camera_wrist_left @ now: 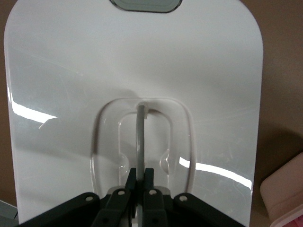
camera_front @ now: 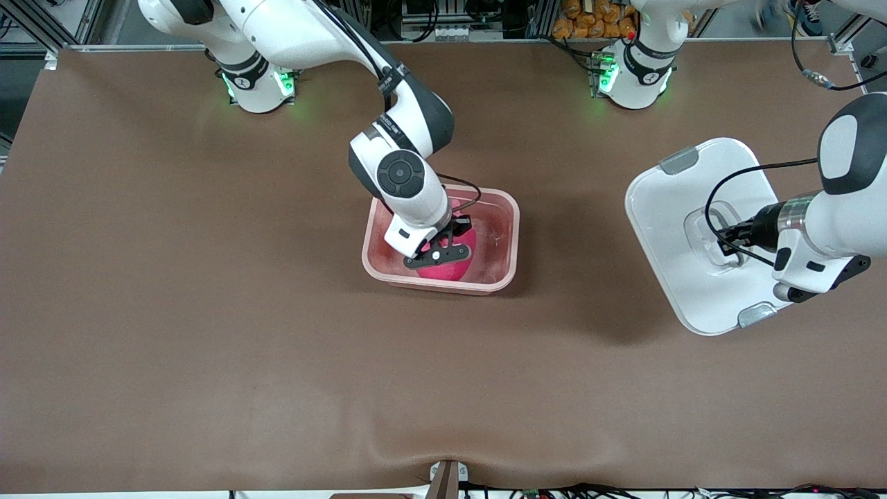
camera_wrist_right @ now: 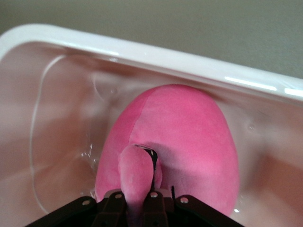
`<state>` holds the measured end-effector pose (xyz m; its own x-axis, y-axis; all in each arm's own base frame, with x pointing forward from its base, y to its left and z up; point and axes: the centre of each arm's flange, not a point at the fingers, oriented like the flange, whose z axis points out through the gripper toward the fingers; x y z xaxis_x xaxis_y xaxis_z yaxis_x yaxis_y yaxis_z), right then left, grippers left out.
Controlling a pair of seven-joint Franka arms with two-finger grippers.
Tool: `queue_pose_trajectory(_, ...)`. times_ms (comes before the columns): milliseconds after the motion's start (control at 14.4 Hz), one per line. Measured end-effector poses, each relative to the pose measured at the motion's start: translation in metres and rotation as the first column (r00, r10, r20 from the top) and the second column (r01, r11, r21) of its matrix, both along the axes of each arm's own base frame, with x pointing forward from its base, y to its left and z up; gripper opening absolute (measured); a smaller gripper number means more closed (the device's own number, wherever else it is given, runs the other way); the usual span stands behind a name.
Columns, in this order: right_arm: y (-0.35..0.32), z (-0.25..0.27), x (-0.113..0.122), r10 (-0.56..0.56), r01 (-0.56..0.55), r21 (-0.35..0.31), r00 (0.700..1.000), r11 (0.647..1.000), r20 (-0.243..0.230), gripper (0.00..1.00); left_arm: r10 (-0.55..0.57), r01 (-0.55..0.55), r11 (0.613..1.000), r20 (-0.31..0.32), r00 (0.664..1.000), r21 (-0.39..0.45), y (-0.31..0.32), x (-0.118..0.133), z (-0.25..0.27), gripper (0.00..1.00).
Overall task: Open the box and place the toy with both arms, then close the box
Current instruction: 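Lower the toy into the box and open the right gripper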
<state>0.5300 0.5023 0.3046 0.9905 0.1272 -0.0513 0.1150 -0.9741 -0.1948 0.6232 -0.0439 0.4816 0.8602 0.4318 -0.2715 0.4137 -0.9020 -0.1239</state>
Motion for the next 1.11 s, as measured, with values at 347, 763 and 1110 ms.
queue_pose_trajectory(347,0.016,-0.023,0.002,-0.018,0.014,0.055,0.996,0.998,0.084,0.11,-0.011,0.011,1.0,0.0,1.0,-0.007,0.007,0.0,0.0,0.07)
queue_pose_trajectory(763,0.019,-0.035,0.005,-0.028,0.02,0.073,0.993,0.997,0.113,0.25,-0.032,0.032,0.999,0.001,1.0,-0.021,0.023,0.001,0.0,0.07)
queue_pose_trajectory(1110,0.019,-0.045,0.006,-0.003,-0.005,0.05,0.989,0.999,0.146,0.75,-0.032,0.032,0.999,0.001,0.999,-0.022,0.024,0.001,0.0,0.07)
